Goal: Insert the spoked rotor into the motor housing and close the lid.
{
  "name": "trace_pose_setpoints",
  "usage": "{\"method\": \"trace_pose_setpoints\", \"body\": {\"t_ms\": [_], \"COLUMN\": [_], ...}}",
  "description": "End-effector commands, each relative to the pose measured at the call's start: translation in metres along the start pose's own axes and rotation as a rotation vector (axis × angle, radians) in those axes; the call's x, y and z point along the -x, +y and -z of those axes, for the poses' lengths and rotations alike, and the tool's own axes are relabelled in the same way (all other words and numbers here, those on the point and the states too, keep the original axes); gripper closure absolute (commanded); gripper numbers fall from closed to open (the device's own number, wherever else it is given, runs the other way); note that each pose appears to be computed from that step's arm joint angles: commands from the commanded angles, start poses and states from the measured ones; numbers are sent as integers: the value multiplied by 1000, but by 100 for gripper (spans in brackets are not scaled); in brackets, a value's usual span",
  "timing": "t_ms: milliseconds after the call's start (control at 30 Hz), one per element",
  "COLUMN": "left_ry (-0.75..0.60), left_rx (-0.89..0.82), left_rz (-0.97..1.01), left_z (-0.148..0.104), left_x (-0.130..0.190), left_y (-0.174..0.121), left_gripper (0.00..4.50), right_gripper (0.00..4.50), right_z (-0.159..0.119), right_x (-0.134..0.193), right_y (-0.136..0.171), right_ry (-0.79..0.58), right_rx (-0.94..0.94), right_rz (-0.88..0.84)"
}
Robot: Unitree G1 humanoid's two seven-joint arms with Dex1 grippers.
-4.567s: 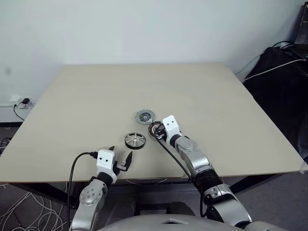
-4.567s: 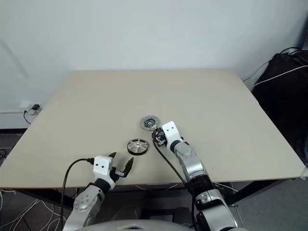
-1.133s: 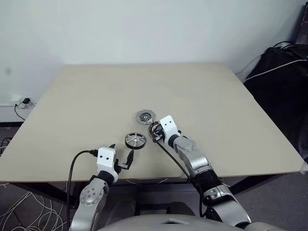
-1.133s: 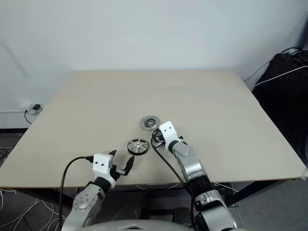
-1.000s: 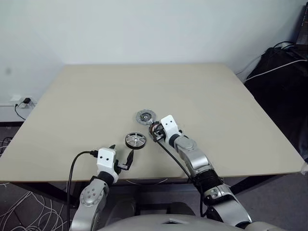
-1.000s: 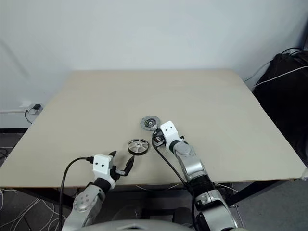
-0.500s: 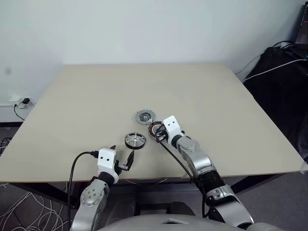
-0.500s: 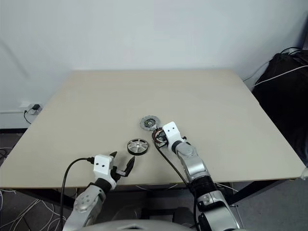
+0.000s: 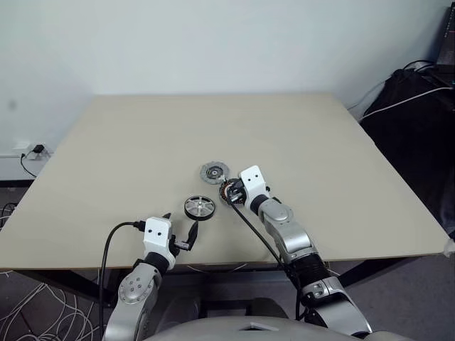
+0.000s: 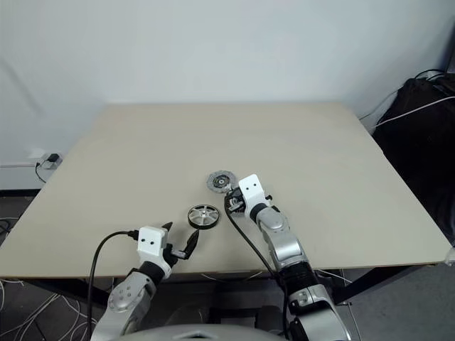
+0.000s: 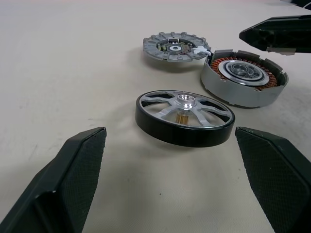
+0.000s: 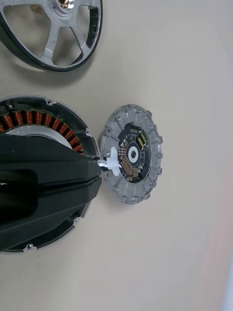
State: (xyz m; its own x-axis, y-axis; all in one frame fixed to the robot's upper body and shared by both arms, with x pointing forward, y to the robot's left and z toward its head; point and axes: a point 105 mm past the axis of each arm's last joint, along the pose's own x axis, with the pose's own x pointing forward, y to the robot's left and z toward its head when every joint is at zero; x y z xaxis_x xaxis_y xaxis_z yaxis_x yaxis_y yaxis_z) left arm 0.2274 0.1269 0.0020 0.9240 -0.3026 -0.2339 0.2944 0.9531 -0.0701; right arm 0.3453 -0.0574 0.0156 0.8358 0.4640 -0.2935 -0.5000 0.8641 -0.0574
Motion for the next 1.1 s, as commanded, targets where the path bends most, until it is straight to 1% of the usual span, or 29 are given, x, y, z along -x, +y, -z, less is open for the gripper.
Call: {"method": "trace_pose_setpoints", "body": {"t_ms": [33,200,433,700,833,1100], "left_ry": [-60,-56,-49,-48,-47,-55], "left_rx": [-14,-11,-9,-9,-7,-7], "left_rz": [7,7,7,3,1,4], "left_z": [-18,-15,-10,-6,-4,-9], "left_x": [-1,-1,-2,-1,-1,-2], "left_y": [-3,-3,-1,2,3,-1], "left_gripper": [0,0,0,0,0,0], "right_gripper": [447,447,447,447,447,447], "right_z": [-9,-2,-2,7,10,15], "right_x": [-2,-4,-8,-13,-14,-7], "right_y": [7,19,18,19,16,2], "right_ry": [-20,18,37,90,105,124], "right_rx": [12,6,-8,0,0,2], "right_rz": [-34,-83,-59,-34,-16,31]}}
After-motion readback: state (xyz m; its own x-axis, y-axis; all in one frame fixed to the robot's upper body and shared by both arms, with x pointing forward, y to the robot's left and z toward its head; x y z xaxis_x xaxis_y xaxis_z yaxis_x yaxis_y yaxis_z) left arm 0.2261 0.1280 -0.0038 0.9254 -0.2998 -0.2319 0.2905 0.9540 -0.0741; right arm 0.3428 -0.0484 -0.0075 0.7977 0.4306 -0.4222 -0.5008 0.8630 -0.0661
